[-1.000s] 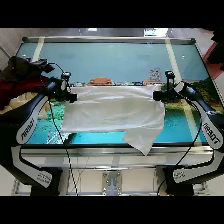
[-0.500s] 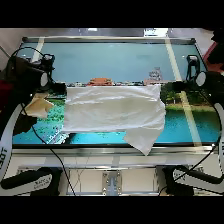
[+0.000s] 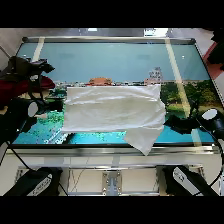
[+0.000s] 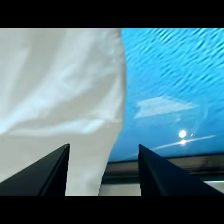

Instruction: Fold the shirts.

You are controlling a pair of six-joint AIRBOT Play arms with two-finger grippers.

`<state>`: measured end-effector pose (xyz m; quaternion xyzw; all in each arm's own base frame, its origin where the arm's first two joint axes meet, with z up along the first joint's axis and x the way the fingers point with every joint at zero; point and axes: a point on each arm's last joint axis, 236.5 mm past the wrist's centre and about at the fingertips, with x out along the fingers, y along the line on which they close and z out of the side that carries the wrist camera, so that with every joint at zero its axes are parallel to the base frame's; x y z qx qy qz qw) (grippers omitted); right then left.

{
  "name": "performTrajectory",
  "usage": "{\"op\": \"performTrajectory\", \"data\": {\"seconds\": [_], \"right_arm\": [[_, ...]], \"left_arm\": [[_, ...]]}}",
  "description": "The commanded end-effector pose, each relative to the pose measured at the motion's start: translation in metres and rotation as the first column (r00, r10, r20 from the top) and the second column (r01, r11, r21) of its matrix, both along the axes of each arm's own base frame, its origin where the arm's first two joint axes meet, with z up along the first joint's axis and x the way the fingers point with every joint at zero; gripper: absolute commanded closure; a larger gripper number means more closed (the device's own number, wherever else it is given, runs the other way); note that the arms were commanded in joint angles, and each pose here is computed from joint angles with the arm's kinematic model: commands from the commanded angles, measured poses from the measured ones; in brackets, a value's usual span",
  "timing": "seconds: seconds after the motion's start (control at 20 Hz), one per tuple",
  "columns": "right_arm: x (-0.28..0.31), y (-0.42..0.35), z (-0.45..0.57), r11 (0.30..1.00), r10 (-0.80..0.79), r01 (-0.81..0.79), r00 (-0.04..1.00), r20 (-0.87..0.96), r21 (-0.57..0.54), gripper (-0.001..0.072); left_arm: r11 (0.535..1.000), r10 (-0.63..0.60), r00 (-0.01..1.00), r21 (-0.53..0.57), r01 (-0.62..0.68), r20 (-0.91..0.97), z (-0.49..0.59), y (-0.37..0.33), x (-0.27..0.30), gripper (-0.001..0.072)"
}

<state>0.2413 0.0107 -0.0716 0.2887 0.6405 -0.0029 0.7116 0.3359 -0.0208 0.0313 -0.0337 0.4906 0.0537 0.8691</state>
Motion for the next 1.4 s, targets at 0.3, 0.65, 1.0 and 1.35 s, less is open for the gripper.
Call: {"op": "performTrajectory", "data": {"seconds": [0.3, 0.65, 1.0, 1.35], "right_arm": [[-0.033, 0.062, -0.036, 0.988, -0.006, 0.013, 0.999, -0.046, 0.152, 0.021], [-0.008, 0.084, -0.02, 0.98, -0.005, -0.009, 0.998, 0.07, 0.197, 0.0679], [0.008, 0.084, 0.036, 0.982, 0.066, -0.105, 0.97, 0.235, 0.158, 0.0678], [0.006, 0.081, 0.045, 0.985, 0.09, -0.127, 0.957, 0.277, 0.119, 0.0678]], "left_arm": [[0.999, 0.007, 1.0, -0.05, -0.007, 0.003, -0.001, -0.008, -0.005, 0.0012], [0.999, -0.005, 1.0, -0.04, 0.005, 0.0, -0.002, -0.008, -0.006, 0.0012], [0.927, 0.36, 0.915, -0.046, -0.373, -0.181, -0.056, 0.022, -0.058, 0.0014], [0.738, 0.512, 0.771, -0.265, -0.62, -0.378, -0.125, -0.025, -0.098, 0.0015]]}}
